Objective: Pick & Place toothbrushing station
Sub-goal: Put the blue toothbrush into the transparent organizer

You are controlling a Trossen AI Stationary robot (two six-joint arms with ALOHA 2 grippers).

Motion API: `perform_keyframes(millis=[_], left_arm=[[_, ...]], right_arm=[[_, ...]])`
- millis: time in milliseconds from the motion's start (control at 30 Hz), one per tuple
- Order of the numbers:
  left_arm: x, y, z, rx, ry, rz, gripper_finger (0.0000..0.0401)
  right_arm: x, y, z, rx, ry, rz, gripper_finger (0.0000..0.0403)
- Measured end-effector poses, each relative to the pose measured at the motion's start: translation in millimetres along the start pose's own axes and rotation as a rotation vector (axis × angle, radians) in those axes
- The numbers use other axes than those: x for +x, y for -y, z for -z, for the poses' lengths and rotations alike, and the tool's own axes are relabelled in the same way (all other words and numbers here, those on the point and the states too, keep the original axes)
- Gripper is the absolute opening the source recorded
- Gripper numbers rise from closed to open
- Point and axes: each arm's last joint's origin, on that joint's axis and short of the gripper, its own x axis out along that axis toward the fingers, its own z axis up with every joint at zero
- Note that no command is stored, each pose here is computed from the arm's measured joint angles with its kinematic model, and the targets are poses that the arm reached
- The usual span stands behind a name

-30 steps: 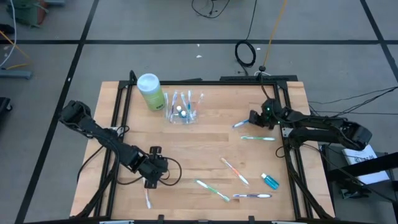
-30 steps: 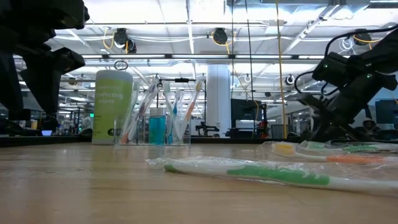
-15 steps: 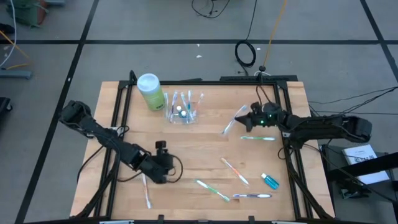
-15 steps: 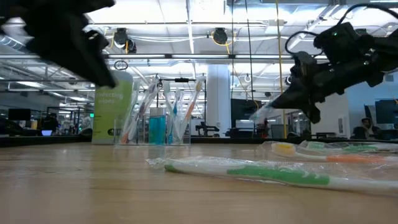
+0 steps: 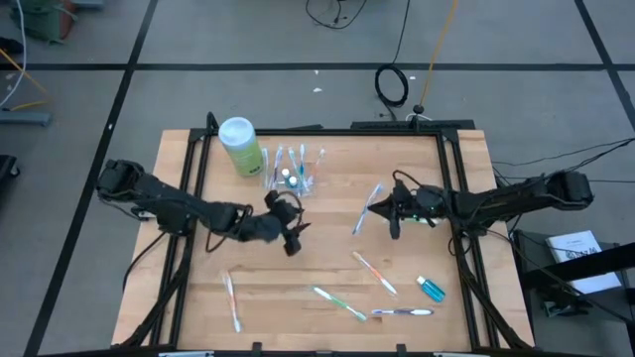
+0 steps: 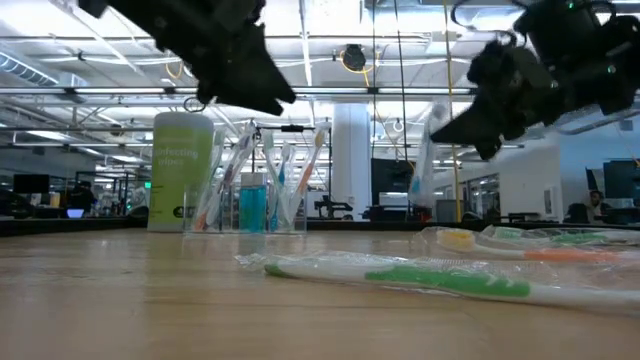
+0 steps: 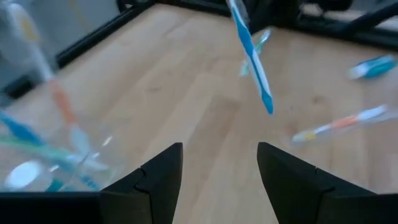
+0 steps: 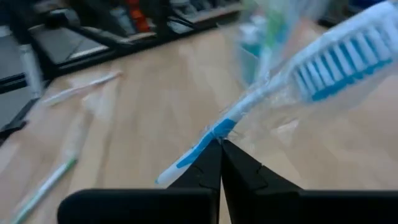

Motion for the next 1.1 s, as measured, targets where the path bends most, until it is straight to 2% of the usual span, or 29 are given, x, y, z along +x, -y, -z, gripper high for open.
perform_keyframes(millis=[200, 333, 467, 567, 800, 967, 1100], left_arm=[[10, -12, -15, -0.057, 0.035, 0.138, 0.0214], [13, -18, -19, -0.076, 0.059, 0.126, 0.0214], [7, -24, -23, -0.039, 0.065, 0.111, 0.0214], [-4, -30, -28, 0.033, 0.064, 0.097, 0.0214], [-42, -50, -45, 0.024, 0.126, -0.038, 0.0214], [-65, -61, -44, 0.033, 0.083, -0.079, 0.0214], [-67, -62, -42, 0.004, 0.059, -0.068, 0.0214]], right_arm=[[17, -26, -36, -0.176, 0.018, 0.001, 0.0000], [41, -37, -61, -0.260, 0.022, 0.020, 0.0000], [72, -44, -78, -0.381, -0.020, 0.063, 0.0000], [97, -42, -83, -0.459, -0.074, 0.149, 0.0000], [133, -38, -86, -0.562, -0.083, 0.170, 0.0000], [136, -37, -88, -0.562, -0.068, 0.178, 0.0000], [136, -37, -88, -0.567, -0.069, 0.174, 0.0000]])
